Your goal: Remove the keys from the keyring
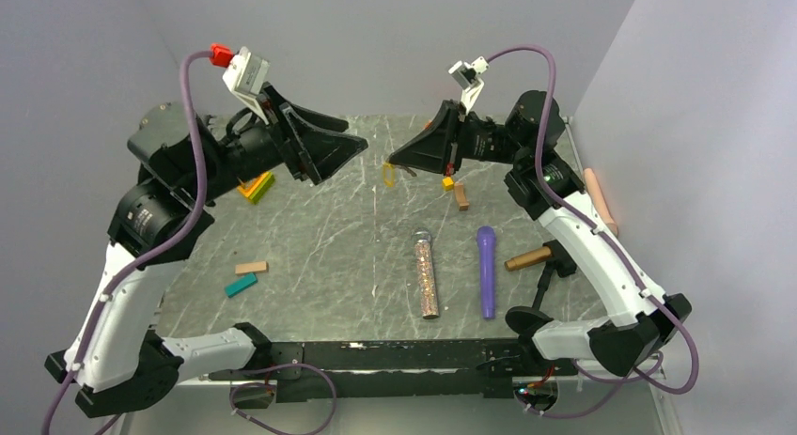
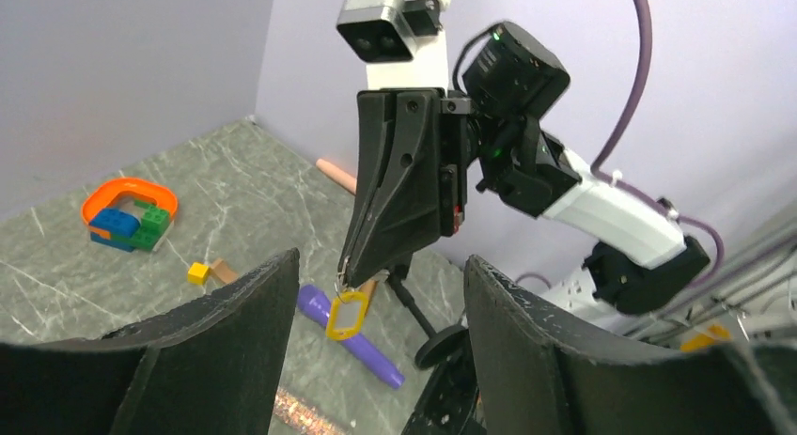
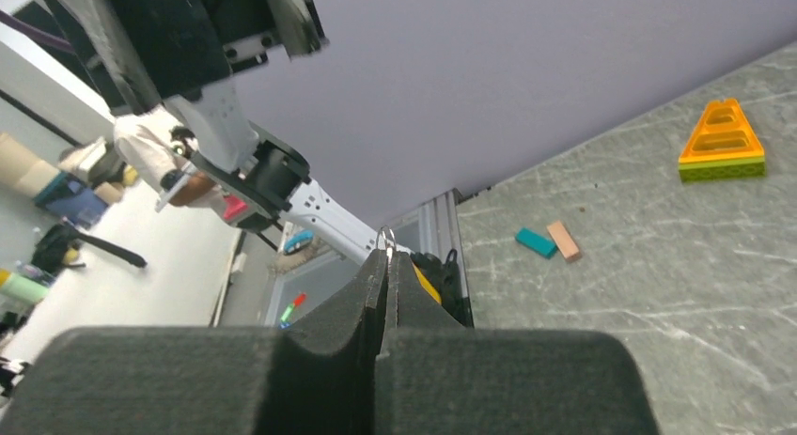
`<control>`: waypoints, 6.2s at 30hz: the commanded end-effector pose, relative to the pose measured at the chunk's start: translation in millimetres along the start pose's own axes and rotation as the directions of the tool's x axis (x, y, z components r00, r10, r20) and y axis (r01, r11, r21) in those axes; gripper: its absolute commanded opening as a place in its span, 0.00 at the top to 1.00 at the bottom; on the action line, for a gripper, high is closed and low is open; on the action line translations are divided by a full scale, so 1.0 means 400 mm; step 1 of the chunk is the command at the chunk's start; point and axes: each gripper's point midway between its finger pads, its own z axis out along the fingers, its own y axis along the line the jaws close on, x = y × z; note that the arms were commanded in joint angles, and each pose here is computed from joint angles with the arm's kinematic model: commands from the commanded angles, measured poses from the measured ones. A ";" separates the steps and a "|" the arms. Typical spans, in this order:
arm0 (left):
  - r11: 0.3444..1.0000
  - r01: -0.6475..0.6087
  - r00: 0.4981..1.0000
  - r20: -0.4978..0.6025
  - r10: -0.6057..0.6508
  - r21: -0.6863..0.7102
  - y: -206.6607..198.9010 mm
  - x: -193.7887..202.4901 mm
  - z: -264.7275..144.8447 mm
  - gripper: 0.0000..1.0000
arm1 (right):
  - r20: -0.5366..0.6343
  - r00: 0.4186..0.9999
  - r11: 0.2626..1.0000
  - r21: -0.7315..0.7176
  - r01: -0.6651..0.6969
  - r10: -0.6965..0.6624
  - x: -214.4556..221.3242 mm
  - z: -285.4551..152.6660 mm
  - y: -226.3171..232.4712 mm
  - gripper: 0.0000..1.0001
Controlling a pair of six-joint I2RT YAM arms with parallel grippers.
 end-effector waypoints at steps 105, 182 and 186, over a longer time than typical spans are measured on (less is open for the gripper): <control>0.928 0.371 0.860 0.382 -0.337 -0.017 0.058 -0.067 0.049 0.93 | 0.403 0.915 0.998 -0.048 0.048 -0.025 -0.230 0.012 0.051 1.00; 0.940 0.286 0.904 -0.377 -0.200 0.186 0.095 0.257 0.080 0.45 | -0.136 0.984 0.974 0.179 0.140 -0.117 0.055 -0.056 -0.045 1.00; 0.935 0.298 0.903 -0.375 -0.209 0.194 0.094 0.258 0.085 0.50 | -0.130 0.984 0.976 0.163 0.142 -0.122 0.050 -0.053 -0.037 1.00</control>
